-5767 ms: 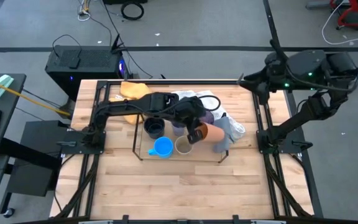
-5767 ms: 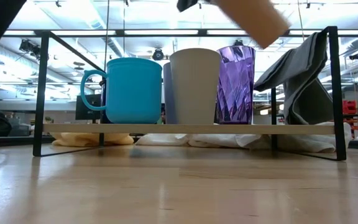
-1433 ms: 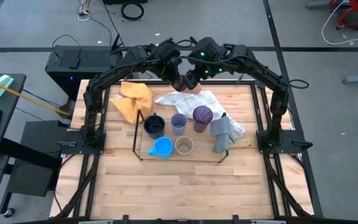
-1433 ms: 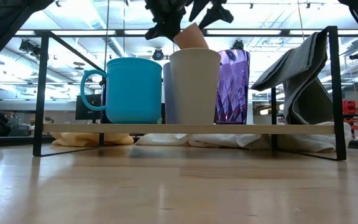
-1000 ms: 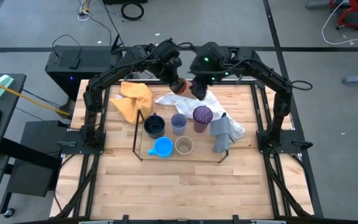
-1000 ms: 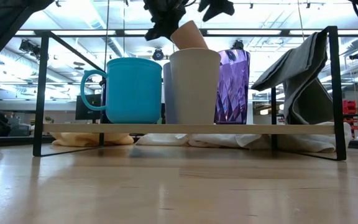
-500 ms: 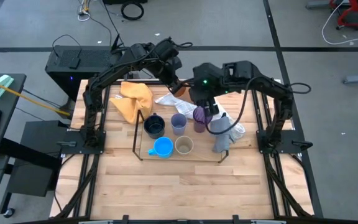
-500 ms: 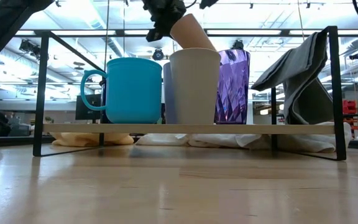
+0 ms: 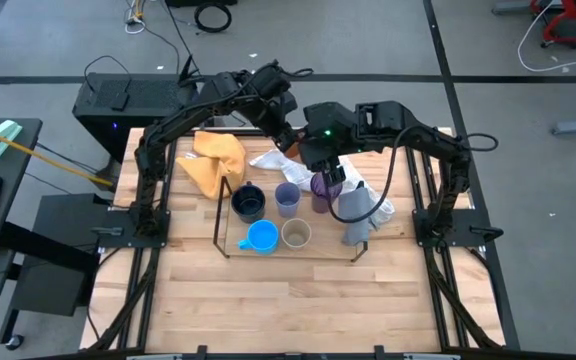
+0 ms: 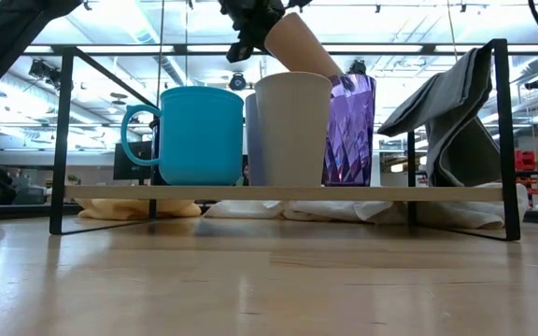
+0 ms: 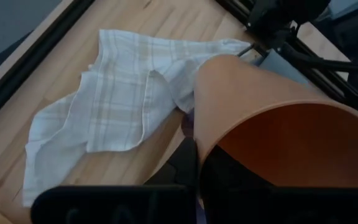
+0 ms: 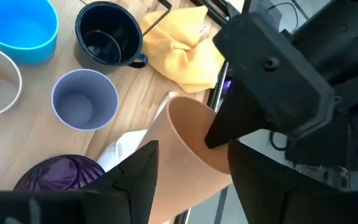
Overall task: Stack small to large cups/mugs on shelf
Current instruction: Put the orange cup on the shelf
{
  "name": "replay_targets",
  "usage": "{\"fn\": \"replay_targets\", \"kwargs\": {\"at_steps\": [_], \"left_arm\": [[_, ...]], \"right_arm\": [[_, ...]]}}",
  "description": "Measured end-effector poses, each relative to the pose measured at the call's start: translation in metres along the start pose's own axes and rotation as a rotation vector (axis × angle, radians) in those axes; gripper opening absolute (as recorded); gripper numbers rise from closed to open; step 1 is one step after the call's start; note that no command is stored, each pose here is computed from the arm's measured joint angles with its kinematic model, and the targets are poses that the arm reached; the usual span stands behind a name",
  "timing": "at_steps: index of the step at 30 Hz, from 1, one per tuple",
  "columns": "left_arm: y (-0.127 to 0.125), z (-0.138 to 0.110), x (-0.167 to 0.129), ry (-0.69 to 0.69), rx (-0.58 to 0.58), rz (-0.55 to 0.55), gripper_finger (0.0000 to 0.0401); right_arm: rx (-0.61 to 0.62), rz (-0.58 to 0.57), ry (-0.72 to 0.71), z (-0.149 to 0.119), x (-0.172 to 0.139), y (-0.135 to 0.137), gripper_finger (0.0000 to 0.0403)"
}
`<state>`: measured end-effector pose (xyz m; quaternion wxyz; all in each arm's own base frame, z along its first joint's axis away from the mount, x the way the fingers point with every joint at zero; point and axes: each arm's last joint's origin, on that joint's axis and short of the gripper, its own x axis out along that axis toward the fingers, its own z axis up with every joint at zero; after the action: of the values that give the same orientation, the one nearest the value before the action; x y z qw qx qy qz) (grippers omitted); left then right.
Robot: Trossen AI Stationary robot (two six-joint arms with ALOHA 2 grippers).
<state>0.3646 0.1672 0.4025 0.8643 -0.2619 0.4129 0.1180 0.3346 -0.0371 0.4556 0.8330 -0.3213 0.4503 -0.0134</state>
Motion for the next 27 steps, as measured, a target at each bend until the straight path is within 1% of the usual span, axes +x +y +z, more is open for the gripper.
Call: {"fn": "replay_targets", "kwargs": {"at_steps": [4, 6, 10, 13, 19, 23, 27], "left_arm": [[-0.003, 0.0, 0.001, -0.002, 0.006, -0.007, 0.0009], [-0.005, 0.0, 0.001, -0.005, 0.015, -0.016, 0.0009], [-0.006, -0.006, 0.002, 0.052, 0.03, 0.009, 0.0009], [-0.004, -0.009, 0.002, 0.078, 0.037, 0.031, 0.0009], [-0.003, -0.007, 0.001, 0.056, 0.047, 0.03, 0.0009], [-0.001, -0.005, 0.0, 0.043, 0.054, 0.032, 0.0009], [0.0, -0.003, 0.0, 0.023, 0.063, 0.03, 0.0009]], "right_arm": [[0.001, 0.007, 0.011, 0.001, 0.005, 0.001, 0.0199], [-0.006, 0.025, 0.032, 0.002, 0.013, 0.002, 0.0199], [-0.016, 0.041, 0.037, 0.007, 0.023, 0.006, 0.0199], [-0.022, 0.045, 0.037, 0.009, 0.025, 0.008, 0.0199], [-0.018, 0.051, 0.06, 0.007, 0.024, 0.008, 0.0199], [-0.024, 0.03, 0.073, 0.007, 0.024, 0.007, 0.0198], [-0.031, 0.003, 0.078, 0.007, 0.024, 0.006, 0.0189]]}}
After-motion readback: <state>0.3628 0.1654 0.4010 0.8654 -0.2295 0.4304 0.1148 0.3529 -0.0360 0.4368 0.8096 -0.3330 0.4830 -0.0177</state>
